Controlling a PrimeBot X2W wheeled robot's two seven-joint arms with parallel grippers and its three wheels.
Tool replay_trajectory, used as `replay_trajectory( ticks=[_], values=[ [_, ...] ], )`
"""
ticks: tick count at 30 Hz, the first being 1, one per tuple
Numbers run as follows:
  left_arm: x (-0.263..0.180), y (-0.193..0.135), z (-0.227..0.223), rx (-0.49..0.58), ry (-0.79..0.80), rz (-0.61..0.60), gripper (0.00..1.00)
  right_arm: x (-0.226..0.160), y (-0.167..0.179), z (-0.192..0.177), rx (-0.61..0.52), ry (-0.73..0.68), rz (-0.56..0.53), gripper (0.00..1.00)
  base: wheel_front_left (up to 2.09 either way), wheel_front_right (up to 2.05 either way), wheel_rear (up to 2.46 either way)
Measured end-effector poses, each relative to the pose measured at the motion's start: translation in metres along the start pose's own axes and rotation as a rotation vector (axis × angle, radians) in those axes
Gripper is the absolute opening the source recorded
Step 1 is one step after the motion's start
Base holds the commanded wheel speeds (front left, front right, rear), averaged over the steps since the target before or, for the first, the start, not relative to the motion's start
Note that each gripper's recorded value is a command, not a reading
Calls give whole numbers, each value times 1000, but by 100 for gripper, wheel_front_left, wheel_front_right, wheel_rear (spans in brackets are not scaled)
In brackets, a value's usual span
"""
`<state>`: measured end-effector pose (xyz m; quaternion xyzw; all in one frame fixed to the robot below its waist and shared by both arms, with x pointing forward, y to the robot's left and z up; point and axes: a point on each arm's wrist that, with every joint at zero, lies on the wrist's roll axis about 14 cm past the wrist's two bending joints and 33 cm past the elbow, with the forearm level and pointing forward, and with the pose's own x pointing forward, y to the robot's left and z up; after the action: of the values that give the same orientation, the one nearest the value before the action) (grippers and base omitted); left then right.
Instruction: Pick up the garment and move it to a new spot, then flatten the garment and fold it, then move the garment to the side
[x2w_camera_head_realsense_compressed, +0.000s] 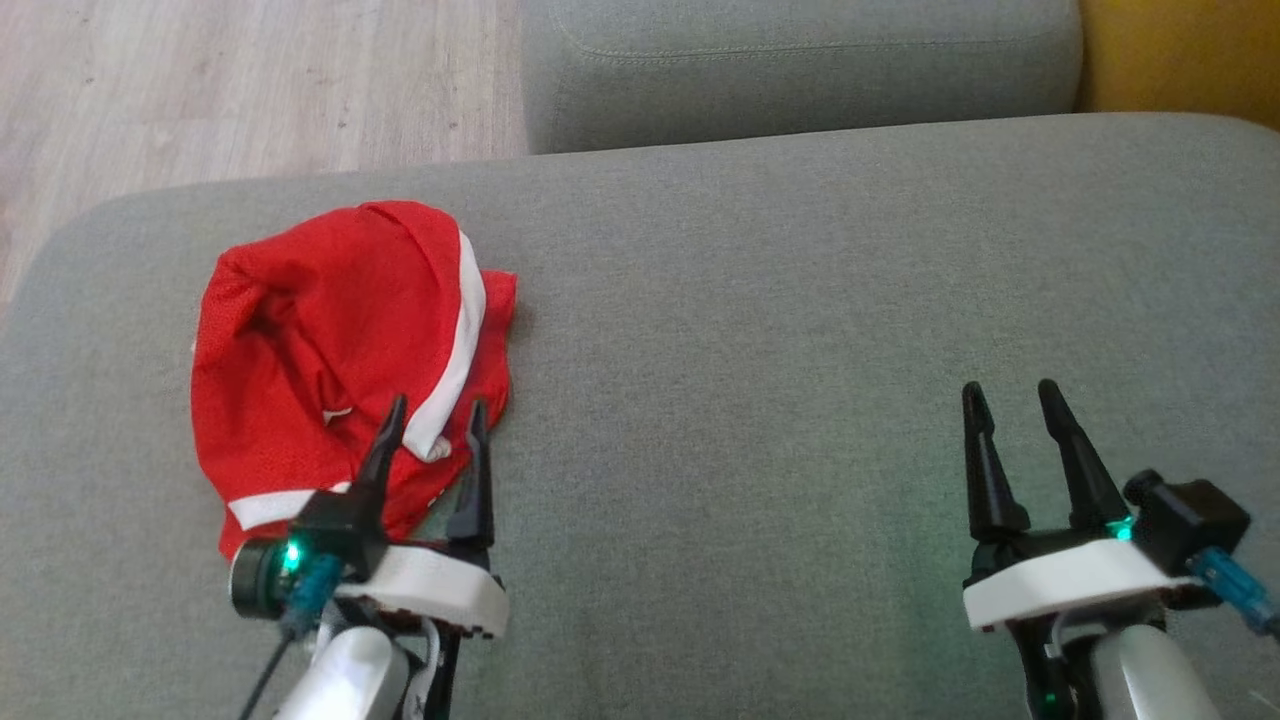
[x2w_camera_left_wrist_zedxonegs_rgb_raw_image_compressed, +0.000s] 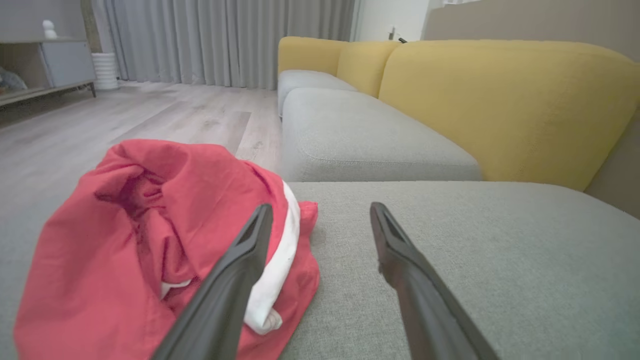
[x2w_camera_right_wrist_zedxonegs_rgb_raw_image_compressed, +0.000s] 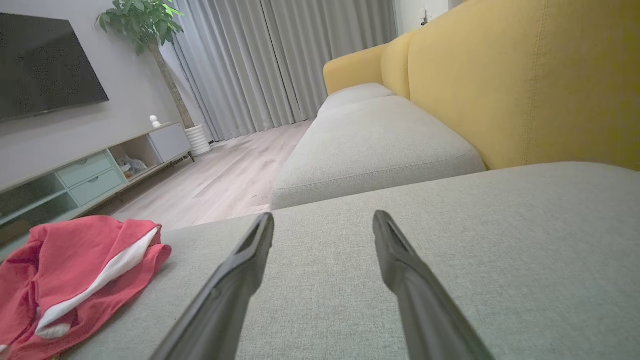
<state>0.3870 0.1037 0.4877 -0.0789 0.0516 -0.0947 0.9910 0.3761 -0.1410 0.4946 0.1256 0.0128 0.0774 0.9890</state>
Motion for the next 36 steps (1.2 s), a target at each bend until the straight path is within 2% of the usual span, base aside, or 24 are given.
replay_trajectory(
  ticks=[8,14,24,29,36],
  values=[
    [1,-11,-2,148,-15,-37,100,2,8,-1,-130,0,38,100,0,0,0],
    [3,-11,5,114,-43,-28,100,4,12,2,-141,-22,52,100,0,0,0],
    [3,-7,16,8,-98,-15,100,4,11,6,-41,-59,39,100,0,0,0],
    [-3,-12,-2,52,-59,-46,100,2,9,-4,-57,-32,34,100,0,0,0],
    [-3,-17,-1,134,-85,-66,100,2,15,-7,-112,-29,60,100,0,0,0]
  ],
)
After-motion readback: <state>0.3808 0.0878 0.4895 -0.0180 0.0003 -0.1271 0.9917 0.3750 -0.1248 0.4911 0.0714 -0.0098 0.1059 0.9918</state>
